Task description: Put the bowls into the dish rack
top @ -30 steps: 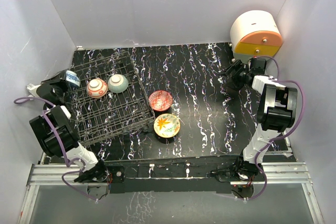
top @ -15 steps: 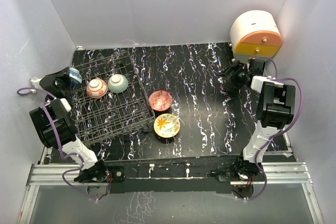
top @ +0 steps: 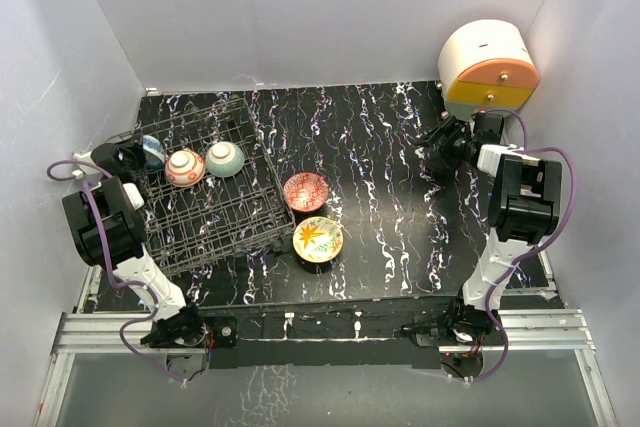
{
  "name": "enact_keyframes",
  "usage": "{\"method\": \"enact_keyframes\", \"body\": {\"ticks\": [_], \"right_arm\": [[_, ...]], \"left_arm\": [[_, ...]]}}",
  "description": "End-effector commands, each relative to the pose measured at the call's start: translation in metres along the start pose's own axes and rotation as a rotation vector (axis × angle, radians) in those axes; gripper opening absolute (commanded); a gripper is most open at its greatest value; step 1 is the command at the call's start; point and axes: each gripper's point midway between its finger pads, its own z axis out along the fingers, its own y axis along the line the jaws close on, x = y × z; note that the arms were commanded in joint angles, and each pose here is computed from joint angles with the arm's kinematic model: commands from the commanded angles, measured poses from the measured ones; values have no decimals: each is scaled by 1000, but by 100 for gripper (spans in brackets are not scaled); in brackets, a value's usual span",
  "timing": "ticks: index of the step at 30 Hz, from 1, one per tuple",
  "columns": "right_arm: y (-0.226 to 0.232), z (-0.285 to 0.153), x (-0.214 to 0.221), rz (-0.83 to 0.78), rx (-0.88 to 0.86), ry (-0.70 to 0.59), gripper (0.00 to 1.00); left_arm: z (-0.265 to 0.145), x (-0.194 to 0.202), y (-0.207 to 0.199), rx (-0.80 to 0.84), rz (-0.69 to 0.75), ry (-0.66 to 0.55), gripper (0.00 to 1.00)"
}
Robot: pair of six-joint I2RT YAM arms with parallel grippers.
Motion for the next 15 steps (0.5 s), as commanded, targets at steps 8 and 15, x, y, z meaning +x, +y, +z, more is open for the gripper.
{"method": "enact_keyframes", "body": {"ticks": [8,15], "right_arm": [[9,5,-14,-63,-52,-19,78],[9,3,-11,-65,-52,-17,78]], "left_arm": [[-33,-7,30,-64,24,-77,0],[-53,-6,55,-131,4,-79,2]]}}
